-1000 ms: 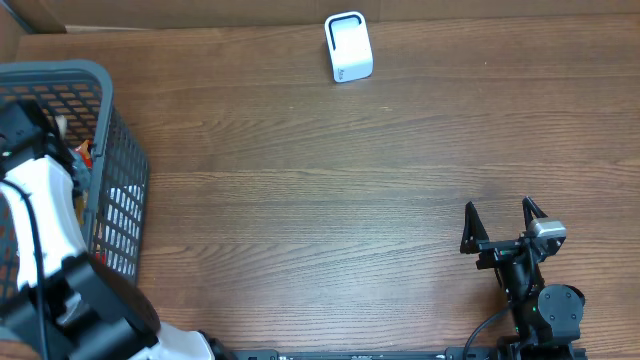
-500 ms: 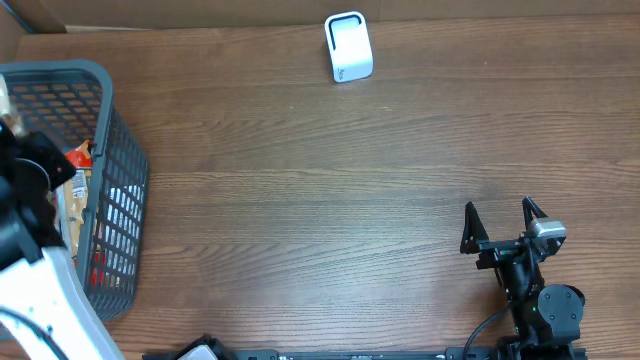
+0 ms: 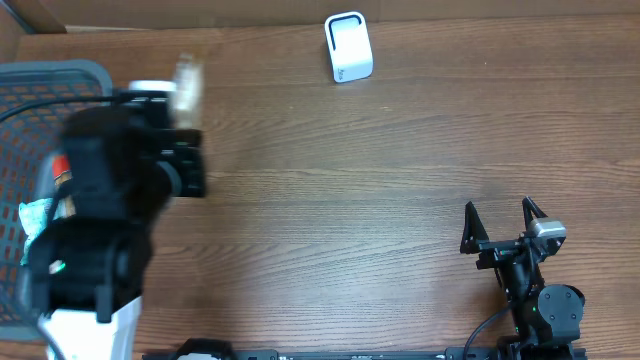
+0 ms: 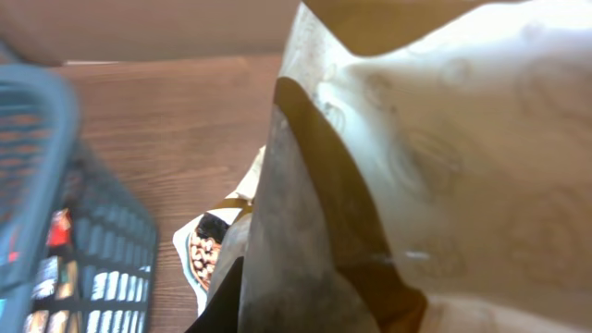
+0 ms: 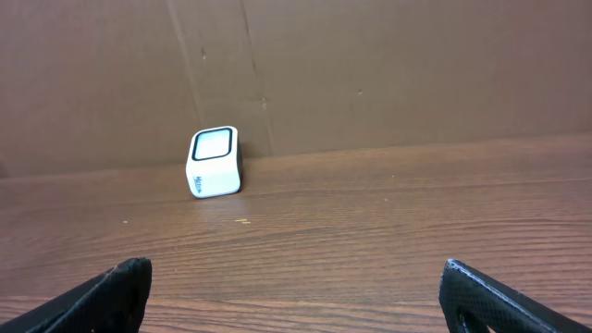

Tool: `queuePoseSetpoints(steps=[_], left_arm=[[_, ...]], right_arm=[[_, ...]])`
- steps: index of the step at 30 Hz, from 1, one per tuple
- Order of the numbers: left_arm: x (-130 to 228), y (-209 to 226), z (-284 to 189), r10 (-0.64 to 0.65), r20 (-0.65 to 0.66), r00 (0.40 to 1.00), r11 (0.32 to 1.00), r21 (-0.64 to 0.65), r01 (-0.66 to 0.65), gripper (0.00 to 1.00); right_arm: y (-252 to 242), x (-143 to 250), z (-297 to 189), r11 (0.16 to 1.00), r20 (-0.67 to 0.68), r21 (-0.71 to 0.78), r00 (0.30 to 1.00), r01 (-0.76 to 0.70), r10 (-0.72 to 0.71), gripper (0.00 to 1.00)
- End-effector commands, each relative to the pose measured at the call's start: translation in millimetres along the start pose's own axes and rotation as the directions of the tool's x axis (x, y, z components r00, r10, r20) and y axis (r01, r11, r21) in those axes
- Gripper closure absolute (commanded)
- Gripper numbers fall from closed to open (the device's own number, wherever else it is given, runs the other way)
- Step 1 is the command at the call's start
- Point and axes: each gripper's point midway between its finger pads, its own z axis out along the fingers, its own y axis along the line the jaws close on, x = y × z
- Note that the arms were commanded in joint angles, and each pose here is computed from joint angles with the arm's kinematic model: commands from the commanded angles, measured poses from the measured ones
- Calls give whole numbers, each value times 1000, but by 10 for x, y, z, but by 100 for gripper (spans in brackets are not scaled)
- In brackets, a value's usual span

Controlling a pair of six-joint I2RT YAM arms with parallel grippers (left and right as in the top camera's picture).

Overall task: Scan the item barcode
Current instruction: 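Lift the snack bag out and place it on the table center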

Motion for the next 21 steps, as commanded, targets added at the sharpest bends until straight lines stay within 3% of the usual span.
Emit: queuePoseSetpoints(steps=[1,5,7,14,21], left_arm=[[77,-120,168,107,-65,992,986,-120,-114,96],[277,-493,484,234,-172,957,957,-132,-258,96],[384,-620,668,236,-218,947,950,-151,-272,96],[913,-1015,1372,56,-403,913,971,-189,-143,96],[1598,-1369,1868,-18,-579,815,968,-215,-131,96]], right_arm=[[-13,15,0,1000,6,8,1000,-7,7,0],[-13,15,0,1000,6,8,1000,-7,7,0],[-13,15,0,1000,6,8,1000,-7,7,0],[-13,15,0,1000,6,8,1000,-7,7,0],[-13,15,0,1000,6,8,1000,-7,7,0]])
